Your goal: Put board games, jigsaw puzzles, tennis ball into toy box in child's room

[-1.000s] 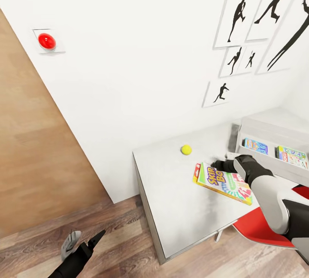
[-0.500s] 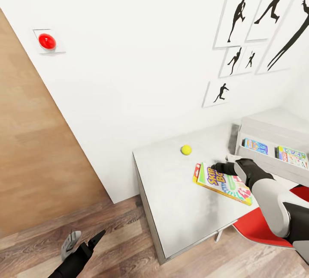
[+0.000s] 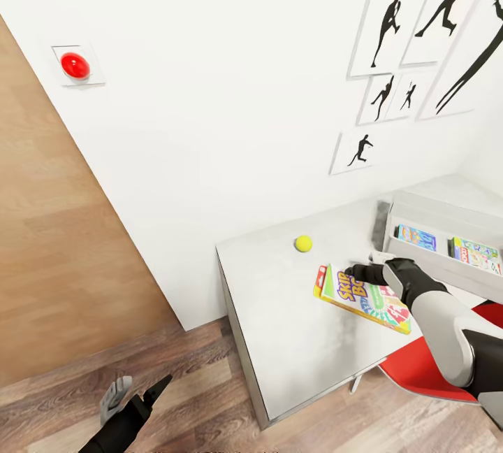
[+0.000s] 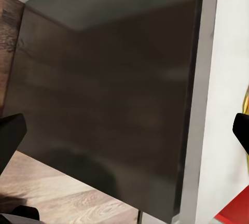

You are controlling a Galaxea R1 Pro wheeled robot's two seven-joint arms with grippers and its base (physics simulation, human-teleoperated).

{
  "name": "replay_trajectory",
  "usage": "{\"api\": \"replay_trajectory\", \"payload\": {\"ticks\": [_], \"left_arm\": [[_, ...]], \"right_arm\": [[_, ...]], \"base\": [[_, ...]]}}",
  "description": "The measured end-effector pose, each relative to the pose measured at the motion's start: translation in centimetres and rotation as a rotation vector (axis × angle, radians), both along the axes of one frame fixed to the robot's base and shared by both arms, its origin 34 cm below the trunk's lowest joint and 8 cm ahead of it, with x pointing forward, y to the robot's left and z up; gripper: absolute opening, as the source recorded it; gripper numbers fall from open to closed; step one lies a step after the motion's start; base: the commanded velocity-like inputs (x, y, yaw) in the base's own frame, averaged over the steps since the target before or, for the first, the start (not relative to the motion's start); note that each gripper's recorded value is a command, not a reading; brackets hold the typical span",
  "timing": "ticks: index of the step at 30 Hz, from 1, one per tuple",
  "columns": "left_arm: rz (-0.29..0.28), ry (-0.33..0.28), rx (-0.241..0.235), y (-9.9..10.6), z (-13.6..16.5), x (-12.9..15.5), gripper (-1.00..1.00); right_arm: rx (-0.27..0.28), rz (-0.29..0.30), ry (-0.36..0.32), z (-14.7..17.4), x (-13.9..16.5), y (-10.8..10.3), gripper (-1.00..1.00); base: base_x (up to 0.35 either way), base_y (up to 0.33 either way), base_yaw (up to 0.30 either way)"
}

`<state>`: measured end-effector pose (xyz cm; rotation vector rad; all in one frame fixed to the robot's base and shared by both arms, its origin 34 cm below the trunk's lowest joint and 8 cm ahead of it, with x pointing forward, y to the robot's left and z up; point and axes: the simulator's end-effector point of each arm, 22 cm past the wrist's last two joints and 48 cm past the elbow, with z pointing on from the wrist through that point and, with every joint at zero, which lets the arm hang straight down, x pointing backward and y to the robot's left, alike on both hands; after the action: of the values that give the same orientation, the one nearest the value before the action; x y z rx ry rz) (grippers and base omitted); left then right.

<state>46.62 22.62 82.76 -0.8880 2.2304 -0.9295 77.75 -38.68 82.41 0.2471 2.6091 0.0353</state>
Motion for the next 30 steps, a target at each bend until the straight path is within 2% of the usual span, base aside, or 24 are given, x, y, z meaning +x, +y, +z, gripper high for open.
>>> {"api": "replay_trajectory", "payload": {"ticks": [18, 30], "left_arm": [[0.0, 0.017, 0.0, 0.0, -0.51, -0.72, 1.0], [0.0, 0.021, 0.0, 0.0, -0.62, -0.81, 1.0]], "right_arm": [[0.01, -0.013, -0.005, -0.04, 0.26, -0.17, 1.0], [-0.002, 0.004, -0.008, 0.0, 0.4, -0.22, 1.0]], "base": [[0.0, 0.0, 0.0], [0.0, 0.0, 0.0]]}}
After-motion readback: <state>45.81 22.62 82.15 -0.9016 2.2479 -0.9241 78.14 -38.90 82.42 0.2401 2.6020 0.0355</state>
